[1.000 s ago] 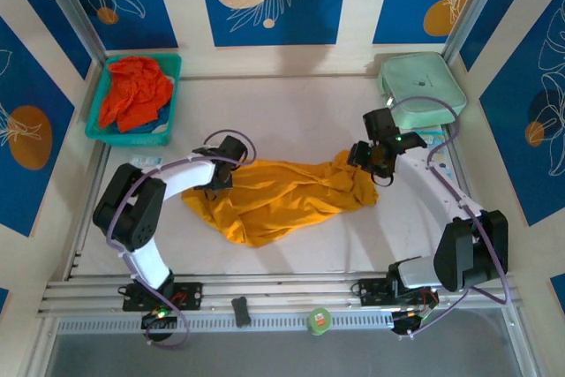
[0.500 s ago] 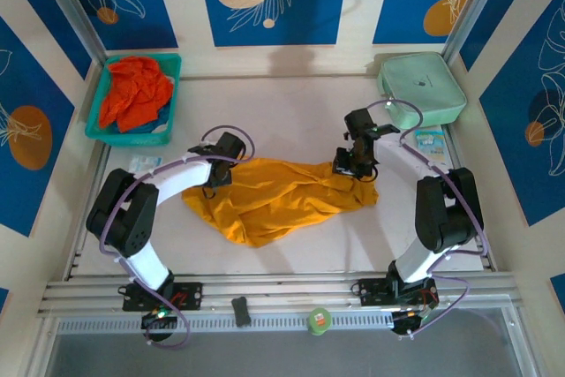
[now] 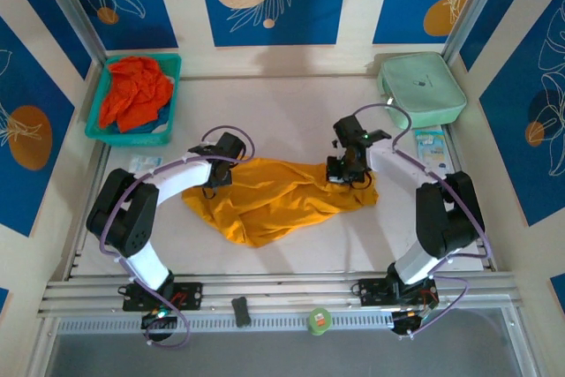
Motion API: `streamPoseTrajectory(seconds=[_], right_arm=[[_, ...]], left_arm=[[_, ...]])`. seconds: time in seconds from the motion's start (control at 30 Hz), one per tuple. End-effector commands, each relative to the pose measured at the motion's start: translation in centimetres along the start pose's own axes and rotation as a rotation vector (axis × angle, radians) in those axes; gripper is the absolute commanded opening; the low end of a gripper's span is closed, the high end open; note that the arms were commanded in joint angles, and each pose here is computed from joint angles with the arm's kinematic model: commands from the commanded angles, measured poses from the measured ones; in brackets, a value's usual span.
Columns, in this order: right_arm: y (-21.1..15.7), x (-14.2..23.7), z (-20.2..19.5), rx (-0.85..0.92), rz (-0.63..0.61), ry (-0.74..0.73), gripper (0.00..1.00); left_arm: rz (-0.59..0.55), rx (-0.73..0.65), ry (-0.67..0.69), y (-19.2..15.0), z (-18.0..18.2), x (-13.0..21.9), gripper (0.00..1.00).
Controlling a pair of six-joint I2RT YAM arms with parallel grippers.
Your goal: Fold and stack the t-shirts
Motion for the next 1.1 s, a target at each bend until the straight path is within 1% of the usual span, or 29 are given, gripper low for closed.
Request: streamPoseTrajectory(seconds=[0.0, 0.03, 0.1, 0.17, 0.2, 0.23, 0.3, 0.37, 0.4, 0.47, 0.57, 0.63, 0.73, 0.77, 0.8, 0.83, 1.0, 1.07], right_arm=[[-4.6, -0.5, 0.1, 0.022, 0.114, -0.007, 0.00], [-5.5, -0.8, -0.2, 0.014, 0.133, -0.020, 0.01], [-6.7, -0.9, -0.9, -0.004, 0.150, -0.048, 0.18], [-6.7, 0.0, -1.7, -0.016, 0.120, -0.085, 0.28], [-6.3, 0.7, -1.9, -0.020, 0.095, -0.096, 0.31], [-5.7, 1.7, -2.0, -0.025, 0.061, -0.100, 0.36], [-4.1, 3.8, -2.2, -0.051, -0.010, -0.099, 0.40], [-2.1, 5.7, -2.8, -0.111, -0.082, -0.094, 0.43], [-1.1, 6.4, -3.3, -0.155, -0.112, -0.085, 0.46], [0.5, 6.8, -4.0, -0.233, -0.141, -0.043, 0.52], [3.0, 6.0, -4.9, -0.358, -0.146, 0.063, 0.61], [4.5, 5.1, -5.1, -0.437, -0.130, 0.138, 0.64], [6.0, 3.8, -4.9, -0.542, -0.091, 0.254, 0.65], [6.4, 3.4, -4.8, -0.568, -0.080, 0.279, 0.64], [6.6, 3.1, -4.6, -0.585, -0.071, 0.290, 0.61], [6.8, 2.8, -4.4, -0.586, -0.071, 0.287, 0.59], [6.3, 0.9, -3.7, -0.534, -0.040, 0.192, 0.54], [6.0, 0.0, -3.5, -0.514, -0.024, 0.160, 0.54]], left_arm=[[0.012, 0.006, 0.005, -0.5, 0.5, 0.1, 0.59], [0.012, 0.006, 0.003, -0.5, 0.5, 0.1, 0.59], [0.015, 0.006, 0.000, -0.6, 0.4, 0.0, 0.59], [0.017, 0.008, -0.006, -0.6, 0.3, -0.1, 0.59], [0.017, 0.009, -0.007, -0.6, 0.3, -0.1, 0.59], [0.016, 0.008, -0.011, -0.5, 0.2, -0.1, 0.59], [0.015, 0.009, -0.016, -0.5, 0.1, -0.1, 0.60], [0.014, 0.011, -0.020, -0.5, 0.1, 0.0, 0.60], [0.015, 0.013, -0.022, -0.6, 0.1, 0.1, 0.60], [0.012, 0.020, -0.027, -0.7, 0.1, 0.1, 0.61], [0.012, 0.020, -0.026, -1.0, 0.3, 0.2, 0.61], [0.018, 0.011, -0.017, -1.2, 0.4, 0.1, 0.61], [0.019, 0.007, -0.014, -1.3, 0.5, 0.1, 0.61], [0.018, 0.007, -0.014, -1.3, 0.5, 0.1, 0.61], [0.017, 0.008, -0.012, -1.3, 0.6, 0.2, 0.61], [0.018, 0.007, -0.013, -1.4, 0.6, 0.2, 0.61], [0.016, 0.008, -0.013, -1.5, 0.7, 0.2, 0.62], [0.018, 0.005, -0.013, -1.6, 0.6, 0.1, 0.61]])
Point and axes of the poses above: each hand's point on the last joint's axis, 136 mm out from that joint toward the fingers, its own x axis back along the fingers, its own z axis along the line the jaws close on, y = z × x, the point moved 3 cm from there along x, back along the fingers, and after that the axes turned 12 degrees about -x, right-handed, at the moved point
